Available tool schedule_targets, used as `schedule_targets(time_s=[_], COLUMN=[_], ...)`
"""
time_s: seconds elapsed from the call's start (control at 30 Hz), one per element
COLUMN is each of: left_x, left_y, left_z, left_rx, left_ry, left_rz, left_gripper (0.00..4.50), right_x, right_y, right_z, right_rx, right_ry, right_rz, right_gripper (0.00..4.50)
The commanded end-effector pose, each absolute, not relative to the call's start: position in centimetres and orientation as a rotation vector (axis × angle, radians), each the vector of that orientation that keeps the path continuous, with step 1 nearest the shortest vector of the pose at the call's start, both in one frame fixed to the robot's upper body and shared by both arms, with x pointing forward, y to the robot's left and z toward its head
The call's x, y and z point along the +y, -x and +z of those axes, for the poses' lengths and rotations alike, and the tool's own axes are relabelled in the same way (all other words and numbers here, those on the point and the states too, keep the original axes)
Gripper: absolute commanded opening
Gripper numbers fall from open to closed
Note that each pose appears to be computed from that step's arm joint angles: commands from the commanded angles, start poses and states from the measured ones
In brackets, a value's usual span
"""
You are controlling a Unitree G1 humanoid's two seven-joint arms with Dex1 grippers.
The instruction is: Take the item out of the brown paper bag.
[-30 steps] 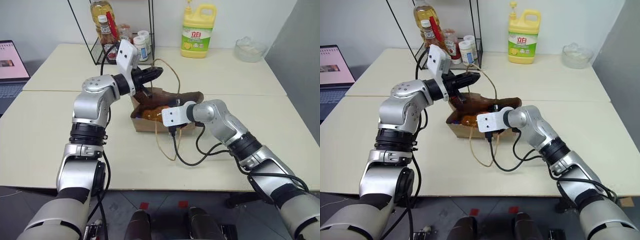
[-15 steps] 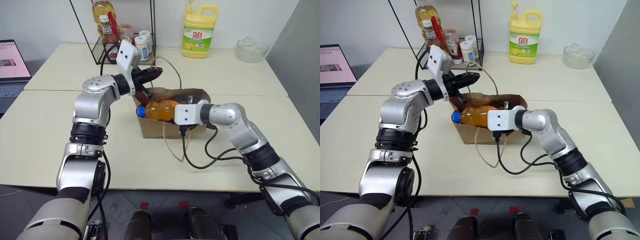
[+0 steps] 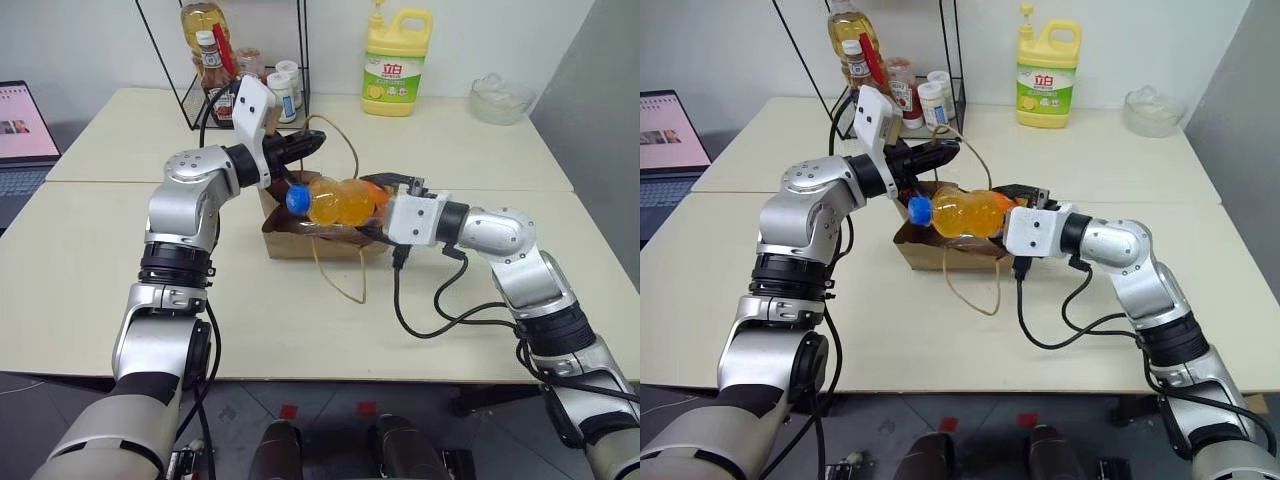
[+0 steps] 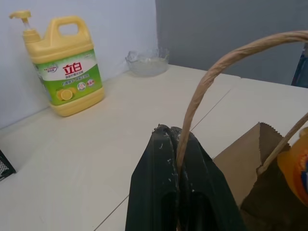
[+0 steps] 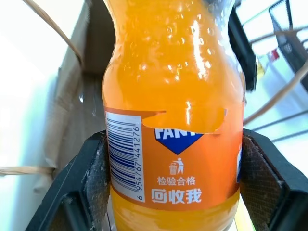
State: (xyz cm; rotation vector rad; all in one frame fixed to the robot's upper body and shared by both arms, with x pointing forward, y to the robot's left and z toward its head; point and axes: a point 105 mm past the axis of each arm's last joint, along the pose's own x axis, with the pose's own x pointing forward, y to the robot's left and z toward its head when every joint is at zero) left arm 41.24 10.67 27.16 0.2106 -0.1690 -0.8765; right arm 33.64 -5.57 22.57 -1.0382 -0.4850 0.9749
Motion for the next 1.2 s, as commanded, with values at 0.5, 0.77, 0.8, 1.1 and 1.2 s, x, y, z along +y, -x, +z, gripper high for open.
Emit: schedule_targets(time_s=[0.5, 0.77, 0.8, 1.1, 1.2], left_x=[10.7, 10.4, 10.3, 10.3, 10.3], left_y=[-40.8, -40.8, -40.8, -40.9, -40.9], left_z=[28.0, 27.9, 27.8, 27.9, 27.9], left_rx=[-0.205, -0.204, -0.203, -0.205, -0.205], left_ry=[-0.24, -0.239, -0.241, -0.241, -0.241], left_rz=[-0.881, -0.889, -0.891, -0.889, -0.889], left_gripper=[0.0, 0.0, 0.0, 0.0, 0.0], right_x=[-15.2, -23.0, -23.5, -25.1, -25.3], right_y=[-36.3, -38.5, -38.4, -37.1, -37.2], right_z=[29.8, 23.9, 22.9, 16.1, 15.3], right_rx=[-0.445, -0.031, 0.019, 0.359, 0.397], right_ry=[0.727, 0.856, 0.868, 0.927, 0.915], right_rz=[0.386, 0.198, 0.214, 0.431, 0.454], right_gripper=[3.16, 3.16, 3.16, 3.16, 3.16])
